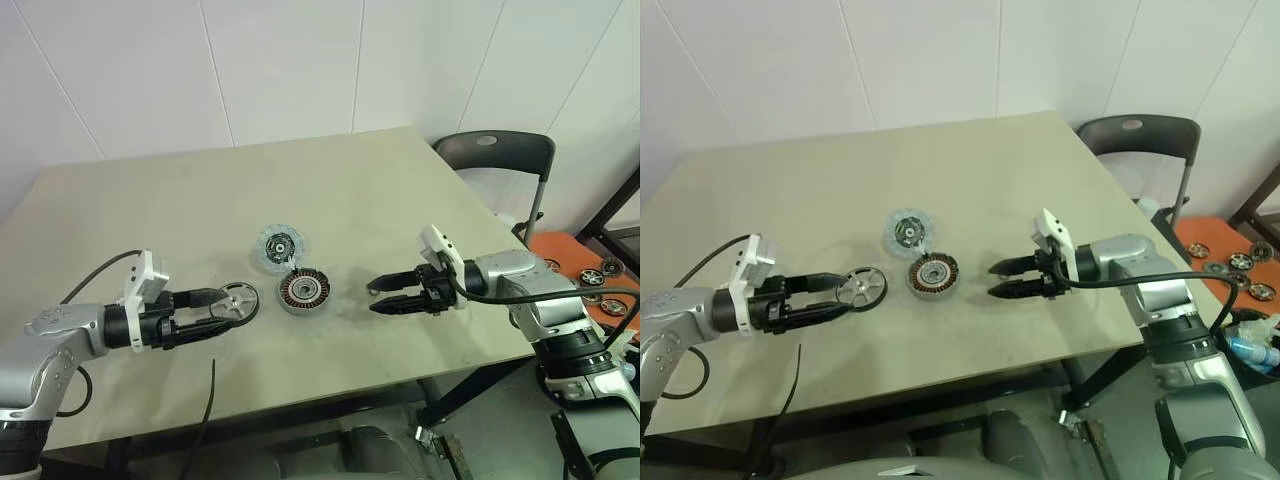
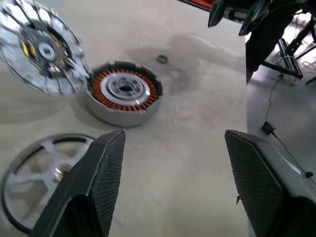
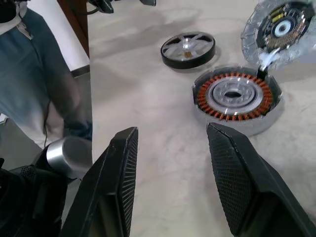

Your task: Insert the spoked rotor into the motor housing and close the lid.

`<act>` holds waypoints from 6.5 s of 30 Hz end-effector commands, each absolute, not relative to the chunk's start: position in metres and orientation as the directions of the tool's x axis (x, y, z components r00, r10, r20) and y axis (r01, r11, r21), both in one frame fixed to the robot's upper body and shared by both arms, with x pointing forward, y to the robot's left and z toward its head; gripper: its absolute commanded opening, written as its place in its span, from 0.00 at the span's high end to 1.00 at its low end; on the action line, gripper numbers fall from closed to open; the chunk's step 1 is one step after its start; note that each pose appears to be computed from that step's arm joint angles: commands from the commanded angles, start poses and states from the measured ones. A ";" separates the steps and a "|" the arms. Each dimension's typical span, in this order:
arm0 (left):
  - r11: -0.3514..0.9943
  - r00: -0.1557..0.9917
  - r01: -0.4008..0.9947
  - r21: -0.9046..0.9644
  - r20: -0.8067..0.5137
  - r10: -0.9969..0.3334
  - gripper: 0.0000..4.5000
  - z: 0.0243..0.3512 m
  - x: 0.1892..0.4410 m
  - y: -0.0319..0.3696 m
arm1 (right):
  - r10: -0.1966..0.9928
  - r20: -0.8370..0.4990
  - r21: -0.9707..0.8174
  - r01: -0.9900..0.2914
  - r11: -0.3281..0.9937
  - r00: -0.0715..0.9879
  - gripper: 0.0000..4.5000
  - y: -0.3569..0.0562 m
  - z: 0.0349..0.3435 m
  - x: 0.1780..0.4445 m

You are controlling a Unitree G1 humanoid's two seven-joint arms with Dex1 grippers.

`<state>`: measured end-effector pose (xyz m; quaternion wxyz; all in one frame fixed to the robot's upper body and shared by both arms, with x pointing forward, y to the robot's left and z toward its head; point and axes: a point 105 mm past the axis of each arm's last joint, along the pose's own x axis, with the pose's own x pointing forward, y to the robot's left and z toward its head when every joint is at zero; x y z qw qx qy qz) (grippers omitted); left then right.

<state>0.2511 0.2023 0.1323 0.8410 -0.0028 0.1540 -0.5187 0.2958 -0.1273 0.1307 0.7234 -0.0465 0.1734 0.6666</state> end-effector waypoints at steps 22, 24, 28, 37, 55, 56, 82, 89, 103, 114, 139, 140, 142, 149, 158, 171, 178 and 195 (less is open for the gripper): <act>0.477 0.447 0.873 -0.101 -0.223 -0.866 0.24 0.149 0.257 0.209 | 0.957 -0.260 0.077 -0.986 0.150 0.125 0.50 -0.125 0.151 0.309; 0.475 0.446 0.874 -0.100 -0.223 -0.867 0.24 0.149 0.257 0.209 | 0.957 -0.263 0.074 -0.986 0.150 0.126 0.50 -0.125 0.150 0.309; 0.475 0.446 0.874 -0.100 -0.217 -0.868 0.24 0.150 0.257 0.208 | 0.957 -0.263 0.073 -0.986 0.148 0.124 0.50 -0.125 0.150 0.308; 0.483 0.454 0.870 -0.099 -0.220 -0.863 0.24 0.149 0.256 0.209 | 0.957 -0.259 0.070 -0.986 0.152 0.129 0.50 -0.127 0.149 0.309; 0.491 0.461 0.865 -0.102 -0.221 -0.859 0.24 0.149 0.255 0.211 | 0.957 -0.255 0.069 -0.985 0.158 0.136 0.50 -0.124 0.147 0.310; 0.489 0.460 0.866 -0.102 -0.220 -0.860 0.24 0.149 0.256 0.211 | 0.958 -0.254 0.069 -0.985 0.157 0.135 0.50 -0.124 0.146 0.309; 0.474 0.440 0.874 -0.104 -0.239 -0.865 0.24 0.151 0.253 0.212 | 0.969 -0.227 0.106 -0.986 0.128 0.101 0.50 -0.114 0.144 0.303; 0.474 0.439 0.873 -0.116 -0.237 -0.867 0.24 0.148 0.249 0.209 | 0.970 -0.225 0.116 -0.986 0.123 0.094 0.50 -0.115 0.146 0.302; 0.442 0.407 0.890 -0.112 -0.243 -0.880 0.24 0.146 0.247 0.200 | 0.979 -0.190 0.120 -0.988 0.095 0.071 0.50 -0.104 0.156 0.298; 0.424 0.386 0.900 -0.104 -0.263 -0.884 0.24 0.147 0.247 0.200 | 0.979 -0.187 0.127 -0.986 0.106 0.081 0.50 -0.108 0.155 0.297; 0.430 0.393 0.895 -0.114 -0.250 -0.885 0.24 0.148 0.250 0.202 | 0.978 -0.180 0.108 -0.986 0.130 0.110 0.50 -0.107 0.157 0.299; 0.429 0.392 0.896 -0.115 -0.248 -0.886 0.24 0.149 0.250 0.201 | 0.978 -0.180 0.108 -0.986 0.129 0.109 0.50 -0.106 0.156 0.299; 0.423 0.385 0.899 -0.117 -0.251 -0.888 0.24 0.148 0.247 0.199 | 0.980 -0.174 0.114 -0.986 0.122 0.101 0.50 -0.105 0.157 0.299; 0.455 0.416 0.882 -0.121 -0.254 -0.873 0.24 0.146 0.243 0.205 | 0.982 -0.174 0.121 -0.988 0.099 0.077 0.50 -0.101 0.156 0.301; 0.470 0.430 0.875 -0.116 -0.261 -0.864 0.24 0.147 0.238 0.210 | 0.982 -0.183 0.121 -0.990 0.069 0.046 0.50 -0.098 0.154 0.301; 0.481 0.445 0.872 -0.092 -0.265 -0.856 0.24 0.150 0.242 0.212 | 0.984 -0.169 0.121 -0.990 0.070 0.049 0.50 -0.095 0.152 0.299; 0.486 0.446 0.869 -0.098 -0.271 -0.853 0.24 0.148 0.244 0.215 | 0.987 -0.154 0.130 -0.990 0.060 0.039 0.50 -0.090 0.154 0.298; 0.438 0.404 0.893 -0.101 -0.248 -0.881 0.24 0.148 0.250 0.198 | 0.984 -0.172 0.125 -0.990 0.065 0.043 0.50 -0.091 0.148 0.295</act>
